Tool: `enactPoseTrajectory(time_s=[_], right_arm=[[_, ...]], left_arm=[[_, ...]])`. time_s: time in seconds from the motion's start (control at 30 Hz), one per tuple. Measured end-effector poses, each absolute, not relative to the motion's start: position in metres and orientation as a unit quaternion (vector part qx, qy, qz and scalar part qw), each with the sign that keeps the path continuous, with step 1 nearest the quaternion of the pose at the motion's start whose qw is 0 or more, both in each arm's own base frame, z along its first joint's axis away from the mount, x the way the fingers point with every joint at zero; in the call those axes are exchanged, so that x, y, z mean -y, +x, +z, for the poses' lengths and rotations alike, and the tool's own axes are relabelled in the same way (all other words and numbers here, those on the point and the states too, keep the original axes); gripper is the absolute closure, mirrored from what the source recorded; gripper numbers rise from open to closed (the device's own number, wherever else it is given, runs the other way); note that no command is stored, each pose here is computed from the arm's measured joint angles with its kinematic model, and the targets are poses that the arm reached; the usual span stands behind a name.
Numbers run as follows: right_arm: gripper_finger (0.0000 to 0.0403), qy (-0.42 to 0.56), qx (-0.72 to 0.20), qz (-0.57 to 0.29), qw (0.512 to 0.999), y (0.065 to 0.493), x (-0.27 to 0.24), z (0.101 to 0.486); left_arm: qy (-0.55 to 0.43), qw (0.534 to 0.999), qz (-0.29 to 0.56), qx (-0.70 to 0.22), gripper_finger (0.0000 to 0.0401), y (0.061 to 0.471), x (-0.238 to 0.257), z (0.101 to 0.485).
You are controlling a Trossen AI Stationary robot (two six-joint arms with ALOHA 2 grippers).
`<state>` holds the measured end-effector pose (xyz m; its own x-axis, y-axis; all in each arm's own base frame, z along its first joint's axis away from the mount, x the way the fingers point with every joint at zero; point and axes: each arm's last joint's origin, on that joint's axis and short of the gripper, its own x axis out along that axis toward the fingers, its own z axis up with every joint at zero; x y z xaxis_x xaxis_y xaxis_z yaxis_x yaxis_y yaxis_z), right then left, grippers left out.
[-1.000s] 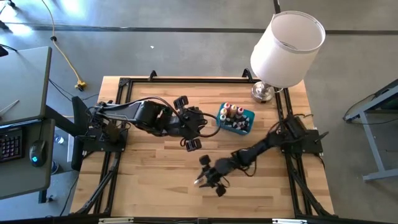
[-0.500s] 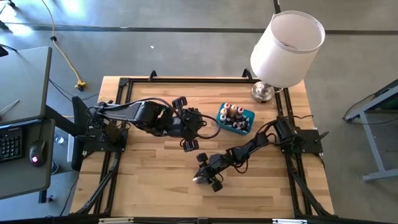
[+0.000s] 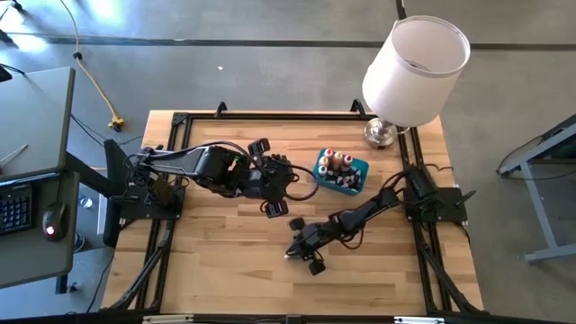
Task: Pick & Place food coloring
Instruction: Put the small purple food coloring bottle into the blue bin
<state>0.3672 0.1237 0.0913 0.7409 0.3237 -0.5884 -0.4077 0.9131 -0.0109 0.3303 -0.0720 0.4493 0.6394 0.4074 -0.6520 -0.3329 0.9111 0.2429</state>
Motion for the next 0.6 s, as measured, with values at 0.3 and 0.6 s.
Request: enactPoseTrajectory(time_s=[0.3, 0.6], right_arm=[[0.0329, -0.135, -0.453, -0.038, 0.880, 0.306, -0.090, 0.179], [0.0319, -0.058, -0.462, -0.318, 0.826, 0.222, -0.031, 0.229]], left_arm=[[0.056, 0.899, 0.206, -0.383, 0.0247, 0.328, 0.071, 0.448], [0.062, 0.893, 0.207, -0.394, 0.0247, 0.326, 0.071, 0.446]])
